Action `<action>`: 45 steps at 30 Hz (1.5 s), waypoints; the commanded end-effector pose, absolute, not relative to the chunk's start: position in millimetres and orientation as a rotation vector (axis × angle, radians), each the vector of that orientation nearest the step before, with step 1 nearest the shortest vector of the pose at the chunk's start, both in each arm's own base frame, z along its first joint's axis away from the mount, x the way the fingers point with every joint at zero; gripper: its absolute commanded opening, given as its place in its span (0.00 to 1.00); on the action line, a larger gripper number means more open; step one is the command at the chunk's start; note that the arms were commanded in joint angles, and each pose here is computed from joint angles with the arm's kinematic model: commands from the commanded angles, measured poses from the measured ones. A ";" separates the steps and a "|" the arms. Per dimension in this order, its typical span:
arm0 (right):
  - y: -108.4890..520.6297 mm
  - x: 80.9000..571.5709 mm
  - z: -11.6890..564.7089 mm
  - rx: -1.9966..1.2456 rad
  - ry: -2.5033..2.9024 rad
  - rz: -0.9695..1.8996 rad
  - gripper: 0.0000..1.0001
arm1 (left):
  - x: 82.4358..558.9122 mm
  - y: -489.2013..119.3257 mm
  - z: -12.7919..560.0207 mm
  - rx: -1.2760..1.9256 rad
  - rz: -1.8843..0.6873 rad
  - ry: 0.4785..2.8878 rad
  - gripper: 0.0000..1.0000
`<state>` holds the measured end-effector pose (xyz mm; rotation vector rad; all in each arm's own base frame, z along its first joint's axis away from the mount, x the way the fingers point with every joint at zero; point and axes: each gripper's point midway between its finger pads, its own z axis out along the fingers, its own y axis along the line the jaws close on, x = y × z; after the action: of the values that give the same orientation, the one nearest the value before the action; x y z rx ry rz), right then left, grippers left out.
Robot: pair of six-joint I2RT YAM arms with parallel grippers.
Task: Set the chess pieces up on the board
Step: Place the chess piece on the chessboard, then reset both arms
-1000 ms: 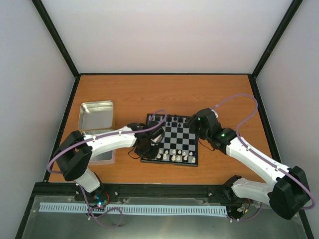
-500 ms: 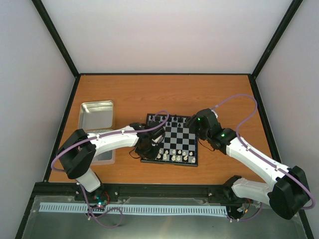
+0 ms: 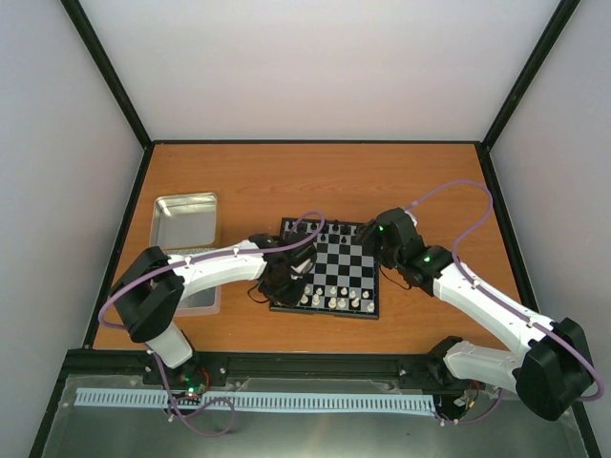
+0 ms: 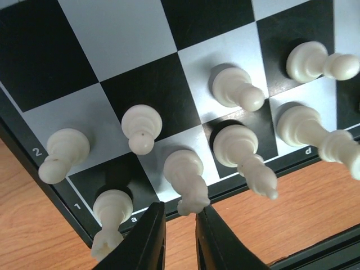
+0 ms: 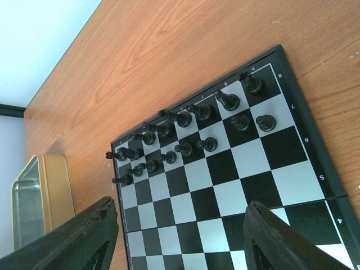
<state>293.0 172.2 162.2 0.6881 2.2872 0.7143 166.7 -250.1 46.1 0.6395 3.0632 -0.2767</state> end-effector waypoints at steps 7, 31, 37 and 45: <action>163.1 290.9 163.7 0.634 2.279 0.665 0.62 | 181.3 -258.3 97.2 0.655 -0.331 2.914 0.23; 171.6 257.3 130.4 0.053 2.581 0.495 0.57 | 249.5 -196.1 154.7 0.175 -0.461 2.476 0.42; 180.5 250.8 107.7 0.014 2.697 0.498 0.52 | 247.2 -195.8 143.2 0.175 -0.470 2.489 0.45; 189.3 244.0 84.3 -0.027 2.802 0.475 0.47 | 252.5 -192.9 146.0 0.187 -0.436 2.464 0.45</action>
<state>243.7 181.7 84.0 0.0192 2.7752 0.4730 240.6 -193.1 132.2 0.2047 2.5291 -0.4392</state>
